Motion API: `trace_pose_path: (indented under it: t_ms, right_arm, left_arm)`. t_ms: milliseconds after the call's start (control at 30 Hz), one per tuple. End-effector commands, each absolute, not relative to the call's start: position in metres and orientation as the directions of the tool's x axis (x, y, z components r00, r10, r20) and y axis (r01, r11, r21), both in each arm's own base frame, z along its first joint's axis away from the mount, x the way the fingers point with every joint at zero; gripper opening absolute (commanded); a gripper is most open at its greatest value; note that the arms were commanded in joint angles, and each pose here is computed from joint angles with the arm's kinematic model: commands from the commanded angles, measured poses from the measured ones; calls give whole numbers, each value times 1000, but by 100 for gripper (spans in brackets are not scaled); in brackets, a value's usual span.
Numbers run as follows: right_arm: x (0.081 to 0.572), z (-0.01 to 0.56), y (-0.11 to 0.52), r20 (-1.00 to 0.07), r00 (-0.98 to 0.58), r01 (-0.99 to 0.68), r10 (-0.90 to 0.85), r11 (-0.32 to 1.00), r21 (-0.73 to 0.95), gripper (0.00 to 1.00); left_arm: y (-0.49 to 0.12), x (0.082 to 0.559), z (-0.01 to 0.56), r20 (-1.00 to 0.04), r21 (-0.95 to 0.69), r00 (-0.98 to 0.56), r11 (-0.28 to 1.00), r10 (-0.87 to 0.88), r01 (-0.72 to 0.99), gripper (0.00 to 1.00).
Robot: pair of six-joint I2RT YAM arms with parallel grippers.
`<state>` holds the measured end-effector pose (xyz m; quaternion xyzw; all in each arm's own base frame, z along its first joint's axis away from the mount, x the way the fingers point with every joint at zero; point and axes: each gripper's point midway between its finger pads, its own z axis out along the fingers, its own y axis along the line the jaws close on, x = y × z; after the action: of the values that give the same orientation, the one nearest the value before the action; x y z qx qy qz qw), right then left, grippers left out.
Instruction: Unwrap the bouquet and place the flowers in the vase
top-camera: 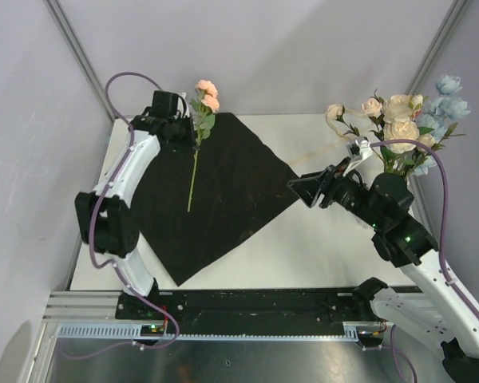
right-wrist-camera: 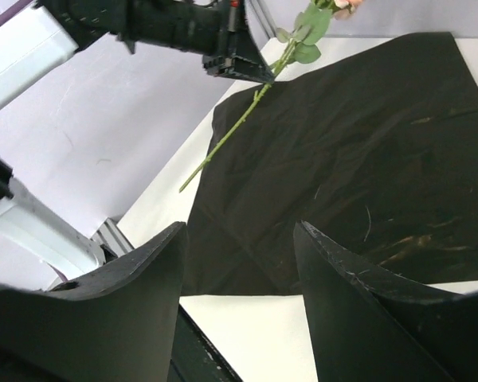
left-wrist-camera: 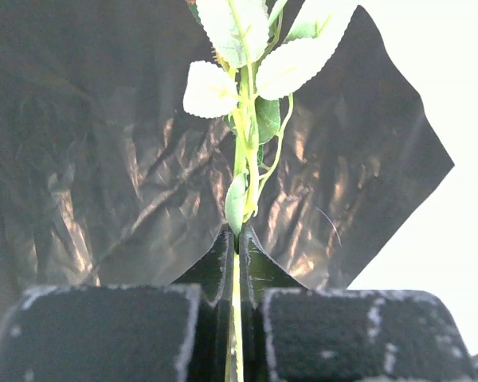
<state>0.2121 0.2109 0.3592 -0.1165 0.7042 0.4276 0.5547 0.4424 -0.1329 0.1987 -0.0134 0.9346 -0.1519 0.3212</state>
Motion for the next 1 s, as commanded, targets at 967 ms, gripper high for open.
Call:
trace_pose_path:
  t_ms: [967]
  right_arm:
    - [271,352,341,-665,-573,-606,479,299,737,64]
  left_arm:
    - [-218,238,286,-806,-502,-591,553,-22,664,0]
